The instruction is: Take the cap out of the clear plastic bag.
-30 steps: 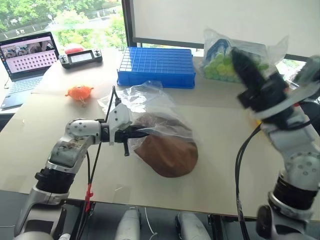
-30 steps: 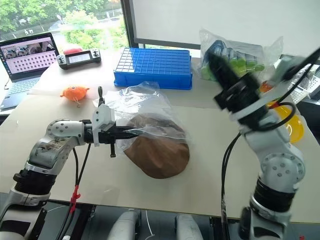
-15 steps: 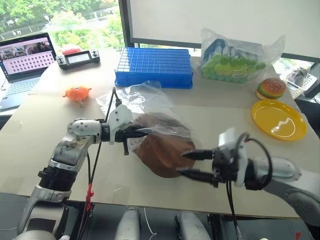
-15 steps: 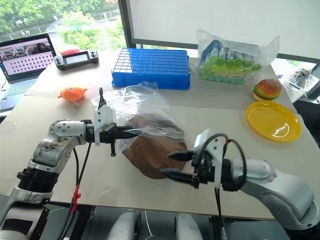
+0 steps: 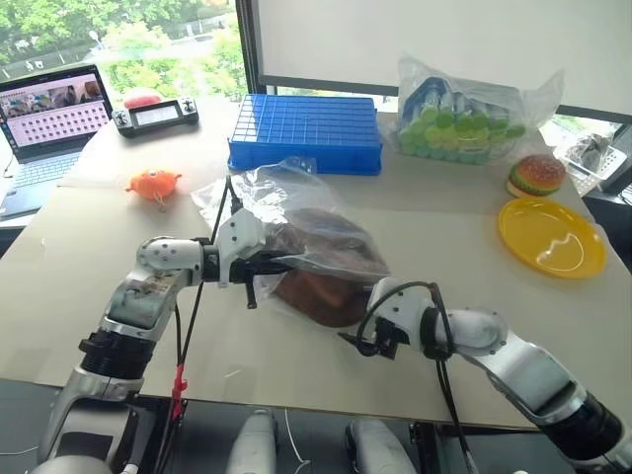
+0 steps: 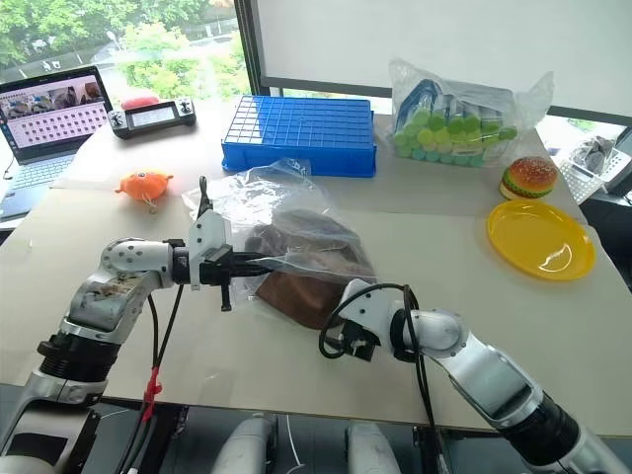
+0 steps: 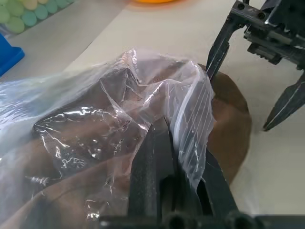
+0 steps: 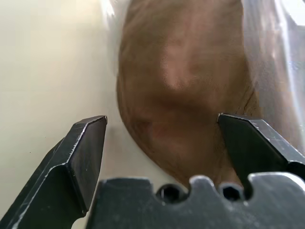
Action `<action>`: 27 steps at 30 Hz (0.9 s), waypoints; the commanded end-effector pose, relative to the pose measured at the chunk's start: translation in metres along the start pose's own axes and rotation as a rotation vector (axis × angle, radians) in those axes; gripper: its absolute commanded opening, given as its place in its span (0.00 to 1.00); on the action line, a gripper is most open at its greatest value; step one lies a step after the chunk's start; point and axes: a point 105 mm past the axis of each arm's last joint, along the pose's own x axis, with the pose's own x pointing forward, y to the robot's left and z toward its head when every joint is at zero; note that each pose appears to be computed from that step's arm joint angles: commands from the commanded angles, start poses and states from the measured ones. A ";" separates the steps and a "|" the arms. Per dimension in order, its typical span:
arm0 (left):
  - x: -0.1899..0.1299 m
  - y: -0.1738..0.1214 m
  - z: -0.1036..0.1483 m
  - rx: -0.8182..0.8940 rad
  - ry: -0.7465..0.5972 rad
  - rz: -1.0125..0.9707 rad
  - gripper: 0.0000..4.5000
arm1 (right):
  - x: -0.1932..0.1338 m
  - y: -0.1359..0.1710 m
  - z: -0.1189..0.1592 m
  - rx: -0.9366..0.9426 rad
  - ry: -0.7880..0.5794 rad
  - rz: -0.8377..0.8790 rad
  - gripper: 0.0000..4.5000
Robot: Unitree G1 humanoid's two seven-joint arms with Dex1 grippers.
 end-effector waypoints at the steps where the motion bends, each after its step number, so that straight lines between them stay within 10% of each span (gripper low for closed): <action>1: -0.002 0.003 0.012 0.036 -0.024 0.015 0.00 | 0.004 0.009 -0.018 0.038 0.068 0.015 0.99; 8: -0.002 0.001 0.019 0.040 -0.028 0.016 0.00 | 0.010 0.027 -0.022 0.111 0.083 0.066 0.84; 19: -0.007 -0.007 0.032 0.037 -0.026 0.026 0.00 | 0.012 0.030 -0.030 0.115 0.130 0.069 0.00; 27: -0.004 -0.001 0.026 0.028 -0.017 0.036 0.00 | 0.011 0.019 -0.001 0.233 -0.029 0.034 0.00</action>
